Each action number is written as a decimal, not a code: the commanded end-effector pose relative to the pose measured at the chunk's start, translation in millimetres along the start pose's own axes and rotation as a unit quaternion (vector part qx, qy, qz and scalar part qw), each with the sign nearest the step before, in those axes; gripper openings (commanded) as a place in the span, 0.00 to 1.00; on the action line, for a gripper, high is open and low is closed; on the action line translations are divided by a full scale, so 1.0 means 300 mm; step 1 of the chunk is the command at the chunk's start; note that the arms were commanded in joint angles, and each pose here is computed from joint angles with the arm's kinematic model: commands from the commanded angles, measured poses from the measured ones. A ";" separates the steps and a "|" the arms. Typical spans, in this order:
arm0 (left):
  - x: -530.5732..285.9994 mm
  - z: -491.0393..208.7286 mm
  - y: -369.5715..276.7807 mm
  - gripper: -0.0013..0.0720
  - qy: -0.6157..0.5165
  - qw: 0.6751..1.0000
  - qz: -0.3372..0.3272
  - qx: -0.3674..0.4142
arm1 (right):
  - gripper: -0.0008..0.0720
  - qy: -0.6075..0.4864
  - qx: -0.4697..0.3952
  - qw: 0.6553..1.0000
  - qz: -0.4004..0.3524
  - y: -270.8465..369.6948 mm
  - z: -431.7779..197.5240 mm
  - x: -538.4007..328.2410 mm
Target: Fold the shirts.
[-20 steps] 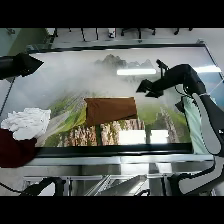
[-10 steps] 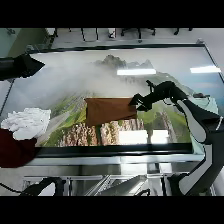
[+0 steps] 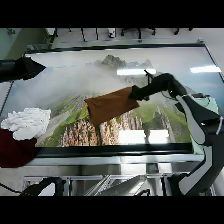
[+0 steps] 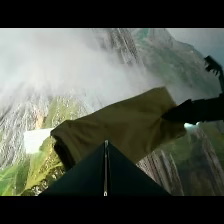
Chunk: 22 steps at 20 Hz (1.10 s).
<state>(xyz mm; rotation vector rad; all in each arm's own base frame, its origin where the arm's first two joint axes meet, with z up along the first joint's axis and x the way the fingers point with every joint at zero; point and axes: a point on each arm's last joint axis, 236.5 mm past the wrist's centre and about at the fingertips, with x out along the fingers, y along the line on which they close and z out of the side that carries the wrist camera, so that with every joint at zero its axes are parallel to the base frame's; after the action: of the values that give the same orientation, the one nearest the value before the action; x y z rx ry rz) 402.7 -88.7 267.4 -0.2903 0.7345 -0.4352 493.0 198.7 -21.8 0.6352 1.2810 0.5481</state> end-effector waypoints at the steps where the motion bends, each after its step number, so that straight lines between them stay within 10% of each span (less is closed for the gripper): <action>1: -0.001 -0.024 -0.004 0.04 0.015 1.000 -0.002 0.001 | 0.04 -0.102 -0.022 0.994 0.017 0.098 0.179 -0.338; 9: -0.001 -0.024 -0.005 0.04 0.015 1.000 -0.002 0.001 | 0.04 -0.325 0.109 0.939 -0.037 -0.238 0.254 -1.210; 22: -0.002 -0.045 -0.007 0.04 0.028 1.000 -0.004 0.001 | 0.04 -0.178 0.422 0.838 -0.297 -0.583 -0.516 -1.434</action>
<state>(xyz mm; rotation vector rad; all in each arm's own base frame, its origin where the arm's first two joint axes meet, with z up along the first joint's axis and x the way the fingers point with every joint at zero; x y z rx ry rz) 395.6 -90.7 261.4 -0.2844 0.7729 -0.4475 321.4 -194.3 152.7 0.9595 1.0934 -0.4324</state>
